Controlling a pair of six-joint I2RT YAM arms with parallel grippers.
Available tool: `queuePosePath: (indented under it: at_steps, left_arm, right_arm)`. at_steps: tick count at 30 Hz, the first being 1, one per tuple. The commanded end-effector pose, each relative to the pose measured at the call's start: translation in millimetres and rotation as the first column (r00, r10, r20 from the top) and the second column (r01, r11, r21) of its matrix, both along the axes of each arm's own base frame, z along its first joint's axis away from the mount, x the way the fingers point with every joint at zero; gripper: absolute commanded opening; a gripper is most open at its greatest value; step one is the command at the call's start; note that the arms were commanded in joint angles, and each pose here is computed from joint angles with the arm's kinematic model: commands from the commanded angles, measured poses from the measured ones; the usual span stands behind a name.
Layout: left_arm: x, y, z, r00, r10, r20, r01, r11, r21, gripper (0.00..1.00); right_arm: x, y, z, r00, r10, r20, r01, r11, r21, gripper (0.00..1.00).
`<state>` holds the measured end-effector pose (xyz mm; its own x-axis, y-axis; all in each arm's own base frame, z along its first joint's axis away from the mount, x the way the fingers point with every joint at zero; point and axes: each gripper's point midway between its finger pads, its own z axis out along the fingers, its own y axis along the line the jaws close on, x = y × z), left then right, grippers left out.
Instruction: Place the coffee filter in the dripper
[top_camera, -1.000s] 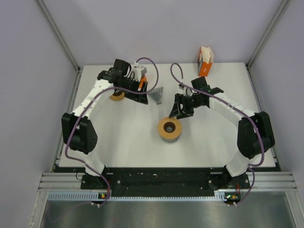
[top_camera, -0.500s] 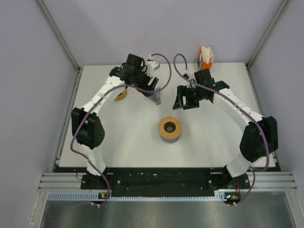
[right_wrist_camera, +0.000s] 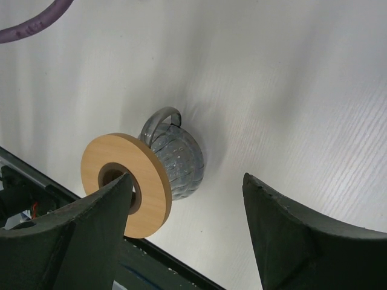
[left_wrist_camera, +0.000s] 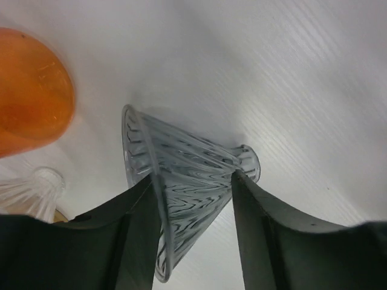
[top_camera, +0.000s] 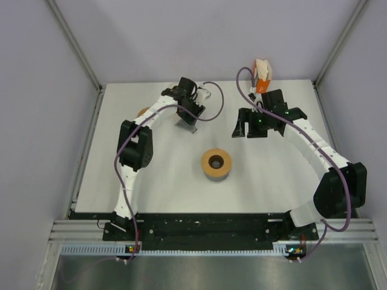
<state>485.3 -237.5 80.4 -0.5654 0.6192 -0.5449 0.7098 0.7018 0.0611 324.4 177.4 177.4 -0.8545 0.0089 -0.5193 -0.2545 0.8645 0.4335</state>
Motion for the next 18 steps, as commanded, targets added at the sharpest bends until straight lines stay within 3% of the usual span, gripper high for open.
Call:
queuePosePath:
  at_steps: [1, 3, 6, 10, 14, 18]
  left_arm:
    - [-8, -7, 32, 1.0, -0.014, 0.003, 0.014, 0.998, -0.067, 0.33]
    - [-18, -11, 42, 0.999, -0.035, -0.014, 0.033, 0.994, -0.104, 0.0]
    - [-36, -18, 76, 0.996, -0.085, 0.003, 0.084, 0.982, -0.17, 0.0]
    - [-71, -20, 139, 0.96, -0.231, 0.159, 0.256, 0.953, -0.163, 0.0]
    - [-131, -23, 164, 0.848, -0.484, 0.216, 0.504, 0.862, -0.049, 0.0]
    - [-162, -18, 161, 0.779, -0.593, 0.204, 0.575, 0.805, 0.145, 0.0]
  right_arm:
    - [2, -6, 13, 0.998, -0.007, 0.063, 0.007, 1.0, -0.002, 0.73]
    - [4, -5, 15, 0.998, -0.004, 0.066, 0.004, 1.0, 0.002, 0.73]
    - [7, -3, 18, 0.997, -0.01, 0.072, 0.008, 1.0, 0.016, 0.73]
    - [28, -8, 41, 0.988, -0.053, 0.144, 0.053, 0.999, 0.002, 0.73]
    - [57, -6, 94, 0.956, -0.094, 0.276, 0.087, 0.995, 0.04, 0.74]
    - [73, 14, 134, 0.937, -0.066, 0.344, 0.021, 0.991, 0.131, 0.75]
